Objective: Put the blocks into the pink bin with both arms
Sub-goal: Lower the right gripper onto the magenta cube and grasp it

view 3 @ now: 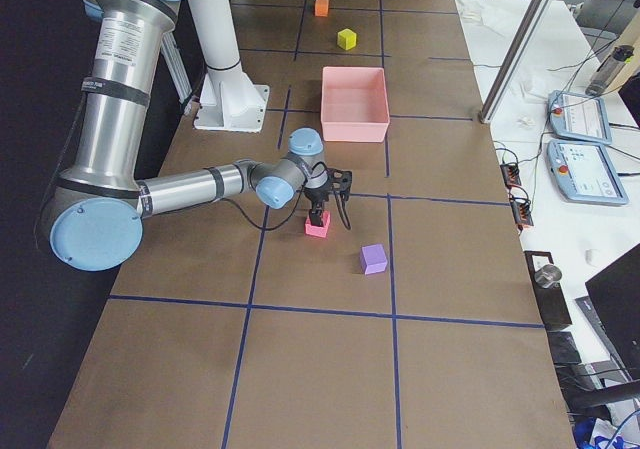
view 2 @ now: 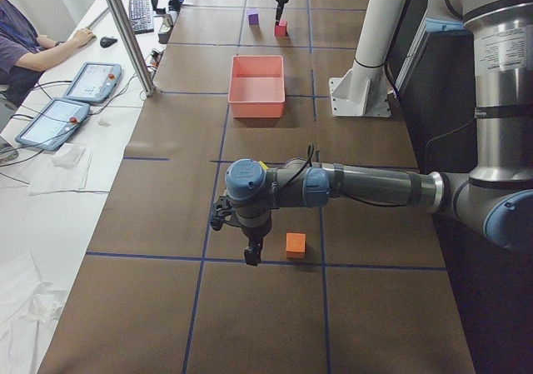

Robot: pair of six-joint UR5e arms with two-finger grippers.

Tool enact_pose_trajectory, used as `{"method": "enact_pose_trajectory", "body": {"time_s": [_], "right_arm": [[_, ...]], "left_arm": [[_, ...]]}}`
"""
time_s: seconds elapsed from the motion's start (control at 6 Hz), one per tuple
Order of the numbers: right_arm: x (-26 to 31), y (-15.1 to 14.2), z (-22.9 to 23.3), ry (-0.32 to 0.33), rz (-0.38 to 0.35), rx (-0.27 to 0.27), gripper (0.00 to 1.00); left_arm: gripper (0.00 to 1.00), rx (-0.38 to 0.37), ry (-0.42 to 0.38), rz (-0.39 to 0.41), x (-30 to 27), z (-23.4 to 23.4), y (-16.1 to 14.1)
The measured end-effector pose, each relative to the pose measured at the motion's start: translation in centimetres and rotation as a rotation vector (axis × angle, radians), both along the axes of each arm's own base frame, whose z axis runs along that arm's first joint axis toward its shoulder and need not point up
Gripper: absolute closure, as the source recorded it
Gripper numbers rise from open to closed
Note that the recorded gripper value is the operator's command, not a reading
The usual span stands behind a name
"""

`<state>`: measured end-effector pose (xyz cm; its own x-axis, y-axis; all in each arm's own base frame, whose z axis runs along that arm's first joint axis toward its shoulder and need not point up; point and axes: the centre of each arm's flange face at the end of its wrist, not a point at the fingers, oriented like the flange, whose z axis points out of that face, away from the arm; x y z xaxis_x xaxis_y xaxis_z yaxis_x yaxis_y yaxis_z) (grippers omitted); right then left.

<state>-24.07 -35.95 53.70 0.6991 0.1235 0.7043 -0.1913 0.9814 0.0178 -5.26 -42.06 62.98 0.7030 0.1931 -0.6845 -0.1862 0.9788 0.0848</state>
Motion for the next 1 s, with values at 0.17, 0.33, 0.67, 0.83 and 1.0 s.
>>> {"method": "enact_pose_trajectory", "body": {"time_s": [0.17,0.33,0.67,0.83,1.0], "right_arm": [[-0.5,0.5,0.9,0.015,-0.016,-0.004,0.00],[-1.0,0.9,1.9,0.036,-0.032,-0.008,0.06],[-2.2,1.5,2.8,0.061,-0.053,-0.003,0.57],[-2.4,1.5,2.8,0.062,-0.058,-0.002,0.59],[-2.5,1.6,1.8,0.046,-0.063,0.006,0.59]], "left_arm": [[0.00,-0.001,0.000,0.000,0.0,0.0,0.0],[0.00,-0.001,0.000,0.000,0.0,0.0,0.0],[0.00,-0.001,0.000,0.000,0.0,0.0,0.0],[0.00,-0.001,0.000,0.000,0.0,0.0,0.0],[0.00,-0.001,0.000,0.000,0.0,0.0,0.0]]}}
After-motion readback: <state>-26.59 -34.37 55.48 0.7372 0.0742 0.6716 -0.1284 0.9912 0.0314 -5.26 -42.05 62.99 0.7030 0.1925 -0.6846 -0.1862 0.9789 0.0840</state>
